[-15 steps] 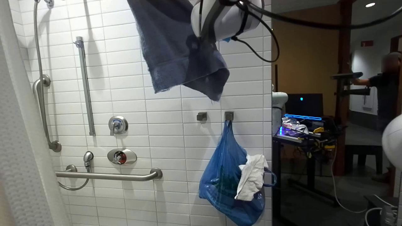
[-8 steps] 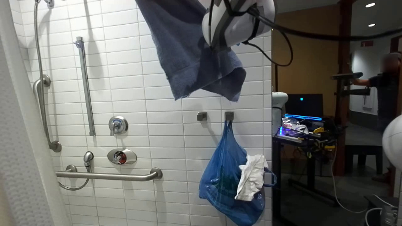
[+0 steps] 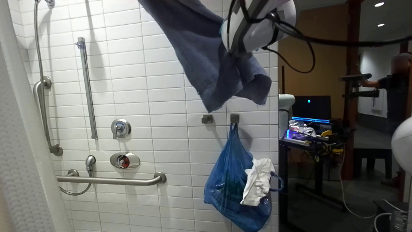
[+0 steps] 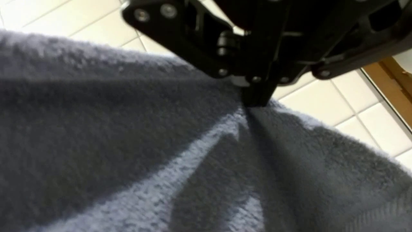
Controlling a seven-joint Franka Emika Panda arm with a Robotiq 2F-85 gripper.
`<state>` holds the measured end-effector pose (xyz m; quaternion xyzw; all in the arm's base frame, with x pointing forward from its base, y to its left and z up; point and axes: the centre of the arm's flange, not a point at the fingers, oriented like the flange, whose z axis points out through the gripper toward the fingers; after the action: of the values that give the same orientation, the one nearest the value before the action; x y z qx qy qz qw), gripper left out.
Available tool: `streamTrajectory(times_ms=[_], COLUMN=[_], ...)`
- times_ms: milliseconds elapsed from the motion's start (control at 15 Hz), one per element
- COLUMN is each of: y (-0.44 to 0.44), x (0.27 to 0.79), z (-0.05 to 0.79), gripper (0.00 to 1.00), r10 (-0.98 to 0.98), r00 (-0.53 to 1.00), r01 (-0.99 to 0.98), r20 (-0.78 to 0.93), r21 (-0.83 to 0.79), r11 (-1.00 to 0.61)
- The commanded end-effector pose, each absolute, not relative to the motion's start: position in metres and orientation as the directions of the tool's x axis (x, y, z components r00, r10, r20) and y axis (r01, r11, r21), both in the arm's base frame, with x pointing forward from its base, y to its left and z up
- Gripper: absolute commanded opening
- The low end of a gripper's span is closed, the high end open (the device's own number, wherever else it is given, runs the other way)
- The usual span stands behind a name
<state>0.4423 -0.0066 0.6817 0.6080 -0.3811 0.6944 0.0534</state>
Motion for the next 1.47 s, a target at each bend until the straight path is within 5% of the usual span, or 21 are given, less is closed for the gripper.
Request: streamTrajectory(times_ms=[0,867,1400], y=[-0.019,0.081,0.100], x=[0.424,0.425,0.429], z=[0.682,0.712,0.709], gripper=[0.00,0.00,0.00], r10=[-0.380,-0.078,-0.246], r00=[-0.303,-0.218,-0.093], r01=[-0.564,-0.379,-0.165], r20=[0.874,0.973,0.965], r21=[-0.486,-0.157,-0.258], r11=[-0.668,-0.912,-0.952])
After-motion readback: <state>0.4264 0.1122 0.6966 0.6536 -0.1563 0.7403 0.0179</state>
